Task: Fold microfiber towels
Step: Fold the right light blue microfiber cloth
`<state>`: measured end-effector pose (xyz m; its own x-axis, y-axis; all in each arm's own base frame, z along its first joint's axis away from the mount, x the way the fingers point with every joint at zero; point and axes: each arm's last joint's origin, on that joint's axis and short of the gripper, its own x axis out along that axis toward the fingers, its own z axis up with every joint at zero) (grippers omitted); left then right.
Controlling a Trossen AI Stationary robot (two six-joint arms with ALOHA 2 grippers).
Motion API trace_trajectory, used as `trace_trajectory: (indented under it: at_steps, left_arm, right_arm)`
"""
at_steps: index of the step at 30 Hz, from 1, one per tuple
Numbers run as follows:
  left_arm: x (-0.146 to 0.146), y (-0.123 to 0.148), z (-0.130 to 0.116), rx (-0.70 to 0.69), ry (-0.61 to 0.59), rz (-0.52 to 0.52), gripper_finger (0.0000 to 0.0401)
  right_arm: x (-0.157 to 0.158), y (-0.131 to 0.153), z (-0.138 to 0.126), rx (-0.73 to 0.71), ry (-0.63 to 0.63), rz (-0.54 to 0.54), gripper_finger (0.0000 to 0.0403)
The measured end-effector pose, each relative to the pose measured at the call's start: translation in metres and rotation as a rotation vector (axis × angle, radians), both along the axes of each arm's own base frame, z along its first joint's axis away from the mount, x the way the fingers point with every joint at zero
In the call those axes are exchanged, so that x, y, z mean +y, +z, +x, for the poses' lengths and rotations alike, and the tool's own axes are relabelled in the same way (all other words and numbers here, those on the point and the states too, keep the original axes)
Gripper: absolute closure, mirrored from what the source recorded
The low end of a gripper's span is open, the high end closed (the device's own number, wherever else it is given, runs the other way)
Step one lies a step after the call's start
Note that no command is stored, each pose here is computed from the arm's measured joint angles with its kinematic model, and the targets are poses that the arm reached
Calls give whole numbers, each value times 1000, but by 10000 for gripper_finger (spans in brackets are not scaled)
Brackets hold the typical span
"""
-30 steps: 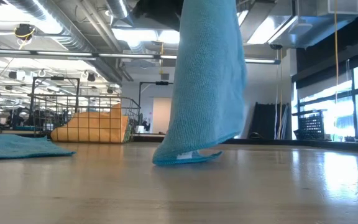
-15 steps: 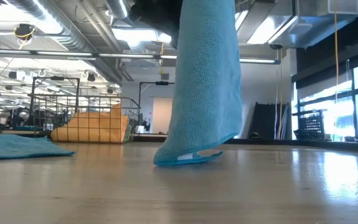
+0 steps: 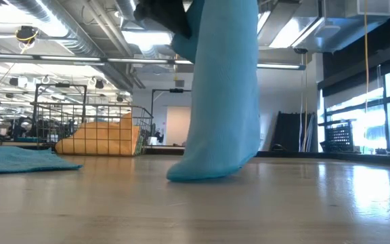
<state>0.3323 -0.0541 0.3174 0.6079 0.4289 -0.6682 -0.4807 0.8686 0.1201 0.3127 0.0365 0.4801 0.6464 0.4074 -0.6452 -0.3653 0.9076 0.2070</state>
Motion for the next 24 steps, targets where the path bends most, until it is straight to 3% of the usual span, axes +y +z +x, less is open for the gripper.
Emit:
trace_trajectory:
  at_steps: [5, 12, 18, 21, 24]
  left_arm:
    - [1, 3, -5, 37, -48, 12, 400]
    - [3, 0, -25, 225, -117, -6, 401]
    - [6, 12, -34, 211, -156, 3, 401]
    - [17, 19, -42, 213, -139, 35, 401]
    - [34, 31, -53, 219, -117, 81, 401]
  right_arm:
    - [-2, -3, -3, 40, -32, -46, 391]
    - [-6, -6, -10, 93, -126, -146, 391]
    - [-8, -5, -14, 98, -159, -199, 391]
    - [-10, -8, -12, 91, -153, -317, 391]
    - [-17, -14, -5, 92, -209, -584, 391]
